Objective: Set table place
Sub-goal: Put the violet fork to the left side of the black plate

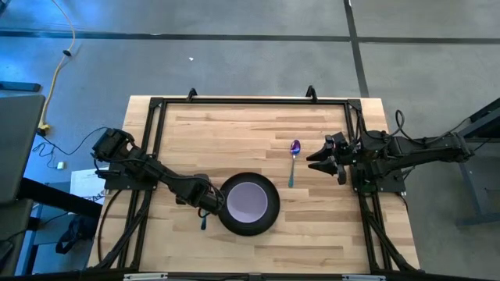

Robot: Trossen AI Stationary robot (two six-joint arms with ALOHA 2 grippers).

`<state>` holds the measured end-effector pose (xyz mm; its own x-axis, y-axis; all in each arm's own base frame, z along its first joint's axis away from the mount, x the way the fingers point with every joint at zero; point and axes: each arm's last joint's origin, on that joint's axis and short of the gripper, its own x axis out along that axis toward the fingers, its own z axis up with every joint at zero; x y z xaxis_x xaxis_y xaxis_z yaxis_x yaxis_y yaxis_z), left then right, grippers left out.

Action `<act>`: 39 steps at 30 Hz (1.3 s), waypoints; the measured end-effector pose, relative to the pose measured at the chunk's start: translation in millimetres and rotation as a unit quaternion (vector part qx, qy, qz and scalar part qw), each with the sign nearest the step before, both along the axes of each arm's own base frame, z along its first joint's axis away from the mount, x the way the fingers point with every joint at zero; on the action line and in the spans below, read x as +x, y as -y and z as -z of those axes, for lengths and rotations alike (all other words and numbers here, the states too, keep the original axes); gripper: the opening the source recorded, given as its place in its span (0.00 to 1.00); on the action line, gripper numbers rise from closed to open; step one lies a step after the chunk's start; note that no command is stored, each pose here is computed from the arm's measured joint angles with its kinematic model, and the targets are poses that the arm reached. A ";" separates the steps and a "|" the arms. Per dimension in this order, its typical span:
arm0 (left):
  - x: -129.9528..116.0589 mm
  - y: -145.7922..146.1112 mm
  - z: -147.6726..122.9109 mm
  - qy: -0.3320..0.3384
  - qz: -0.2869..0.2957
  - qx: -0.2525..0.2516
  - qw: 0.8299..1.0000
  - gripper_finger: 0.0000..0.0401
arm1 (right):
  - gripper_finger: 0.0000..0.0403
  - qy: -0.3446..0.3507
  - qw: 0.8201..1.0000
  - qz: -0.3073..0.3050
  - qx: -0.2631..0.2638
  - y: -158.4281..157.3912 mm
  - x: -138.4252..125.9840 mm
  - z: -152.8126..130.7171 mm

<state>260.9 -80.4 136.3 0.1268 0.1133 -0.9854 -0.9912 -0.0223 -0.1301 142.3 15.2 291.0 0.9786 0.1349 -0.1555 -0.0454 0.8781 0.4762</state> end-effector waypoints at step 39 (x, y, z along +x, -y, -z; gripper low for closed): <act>2.3 0.2 -6.2 -0.004 0.000 0.012 1.000 0.12 | 0.36 0.000 1.000 0.000 0.002 0.0 0.0 -0.5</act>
<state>263.2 -80.6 142.5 0.1183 0.1364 -0.9836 -0.9923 -0.0202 -0.1221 142.3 15.2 291.4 0.9787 0.1351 -0.1545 -0.0453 0.8765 0.4793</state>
